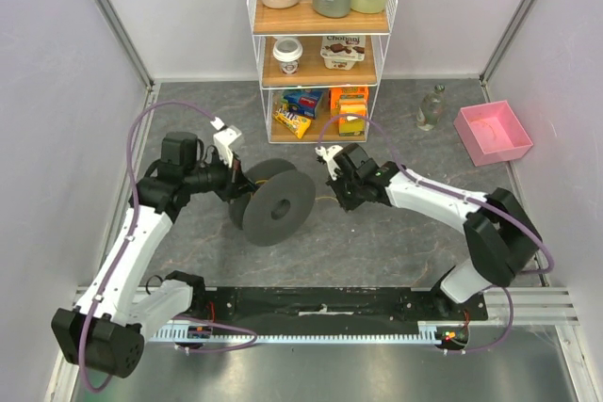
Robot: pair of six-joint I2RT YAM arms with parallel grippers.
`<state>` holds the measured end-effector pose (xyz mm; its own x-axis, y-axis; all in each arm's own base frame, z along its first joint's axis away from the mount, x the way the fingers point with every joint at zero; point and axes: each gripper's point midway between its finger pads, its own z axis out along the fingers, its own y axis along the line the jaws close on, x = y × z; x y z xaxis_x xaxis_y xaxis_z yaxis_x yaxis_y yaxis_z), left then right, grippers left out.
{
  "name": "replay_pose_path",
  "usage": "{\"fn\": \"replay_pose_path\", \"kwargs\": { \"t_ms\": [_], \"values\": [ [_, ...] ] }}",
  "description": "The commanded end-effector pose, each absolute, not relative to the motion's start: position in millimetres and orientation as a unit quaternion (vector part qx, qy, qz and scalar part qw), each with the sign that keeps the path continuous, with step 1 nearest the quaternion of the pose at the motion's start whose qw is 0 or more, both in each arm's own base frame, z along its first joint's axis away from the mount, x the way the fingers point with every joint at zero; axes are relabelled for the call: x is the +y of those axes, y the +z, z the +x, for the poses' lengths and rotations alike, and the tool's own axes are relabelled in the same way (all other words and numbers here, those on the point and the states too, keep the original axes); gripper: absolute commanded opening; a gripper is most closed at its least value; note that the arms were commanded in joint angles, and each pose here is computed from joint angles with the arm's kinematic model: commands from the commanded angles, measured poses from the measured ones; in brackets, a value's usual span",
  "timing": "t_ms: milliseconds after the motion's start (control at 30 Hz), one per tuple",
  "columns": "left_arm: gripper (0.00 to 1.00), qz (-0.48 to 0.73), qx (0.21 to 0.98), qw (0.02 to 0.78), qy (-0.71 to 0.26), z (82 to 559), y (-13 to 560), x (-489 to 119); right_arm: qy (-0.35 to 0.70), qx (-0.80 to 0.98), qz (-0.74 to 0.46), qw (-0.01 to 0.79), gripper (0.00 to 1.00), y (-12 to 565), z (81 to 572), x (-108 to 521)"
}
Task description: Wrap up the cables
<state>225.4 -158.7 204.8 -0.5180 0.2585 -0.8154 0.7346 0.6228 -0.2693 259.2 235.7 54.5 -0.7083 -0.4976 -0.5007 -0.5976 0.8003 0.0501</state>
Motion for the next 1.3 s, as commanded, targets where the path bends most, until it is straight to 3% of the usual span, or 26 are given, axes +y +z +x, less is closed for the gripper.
{"fn": "replay_pose_path", "kwargs": {
  "t_ms": [0,167,533,767,1067,1267],
  "values": [
    [0.02,0.216,0.783,0.443,-0.379,247.1,284.3,-169.1,0.18,0.859,-0.368,0.308,0.0,98.6,259.5,261.9],
    [0.02,0.09,0.808,0.451,-0.369,278.4,307.0,-151.3,0.227,0.828,-0.391,0.332,0.0,127.8,240.5,265.2],
    [0.02,-0.026,0.821,0.464,-0.332,308.0,303.0,-134.4,0.32,0.723,-0.494,0.361,0.0,196.6,197.5,298.3],
    [0.02,0.016,0.838,0.464,-0.287,304.6,277.7,-138.7,0.318,0.652,-0.555,0.407,0.0,252.6,177.3,315.9],
    [0.02,0.157,0.84,0.456,-0.248,275.1,246.8,-162.2,0.284,0.6,-0.565,0.491,0.0,326.4,198.5,326.8],
    [0.02,0.157,0.845,0.454,-0.236,271.6,241.5,-157.9,0.269,0.623,-0.549,0.489,0.0,319.2,206.6,323.2]
  ]
}}
